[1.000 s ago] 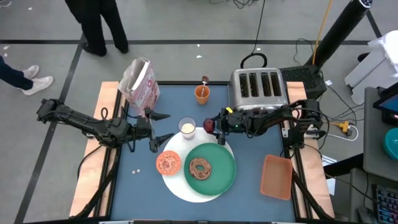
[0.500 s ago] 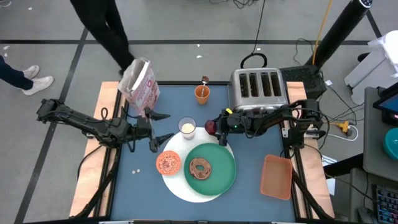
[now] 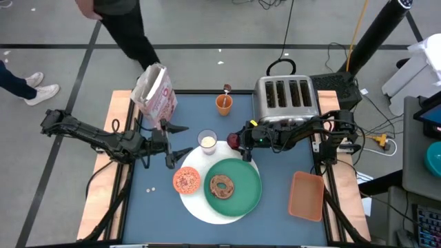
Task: Arrange a breakfast setting
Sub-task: Put the red apple on the white placemat on the right of the cup of milk
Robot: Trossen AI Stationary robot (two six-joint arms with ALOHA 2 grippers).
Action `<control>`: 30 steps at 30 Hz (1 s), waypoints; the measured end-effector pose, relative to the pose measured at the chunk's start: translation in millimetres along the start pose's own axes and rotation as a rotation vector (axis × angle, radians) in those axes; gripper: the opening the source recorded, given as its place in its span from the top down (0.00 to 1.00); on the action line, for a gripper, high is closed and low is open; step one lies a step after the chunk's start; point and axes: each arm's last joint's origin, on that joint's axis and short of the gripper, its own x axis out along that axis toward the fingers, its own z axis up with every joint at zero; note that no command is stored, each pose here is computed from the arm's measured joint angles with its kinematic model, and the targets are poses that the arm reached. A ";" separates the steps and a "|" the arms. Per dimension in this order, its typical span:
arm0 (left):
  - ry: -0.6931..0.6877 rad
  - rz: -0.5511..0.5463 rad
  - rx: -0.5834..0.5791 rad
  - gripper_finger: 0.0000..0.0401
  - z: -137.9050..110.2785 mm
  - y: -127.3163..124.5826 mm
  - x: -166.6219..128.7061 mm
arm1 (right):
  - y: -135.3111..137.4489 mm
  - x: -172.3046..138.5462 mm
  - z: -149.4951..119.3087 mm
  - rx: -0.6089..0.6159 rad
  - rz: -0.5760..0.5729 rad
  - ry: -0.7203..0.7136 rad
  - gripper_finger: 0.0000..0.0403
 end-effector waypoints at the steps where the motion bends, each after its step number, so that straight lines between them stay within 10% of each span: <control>1: 0.000 0.000 0.000 0.02 0.0 0.0 0.0 | -0.1 0.0 0.0 0.000 -0.001 0.000 0.21; 30: 0.000 0.001 0.000 0.02 0.0 0.1 0.0 | 0.1 0.1 -1.8 -0.046 -0.001 0.018 0.04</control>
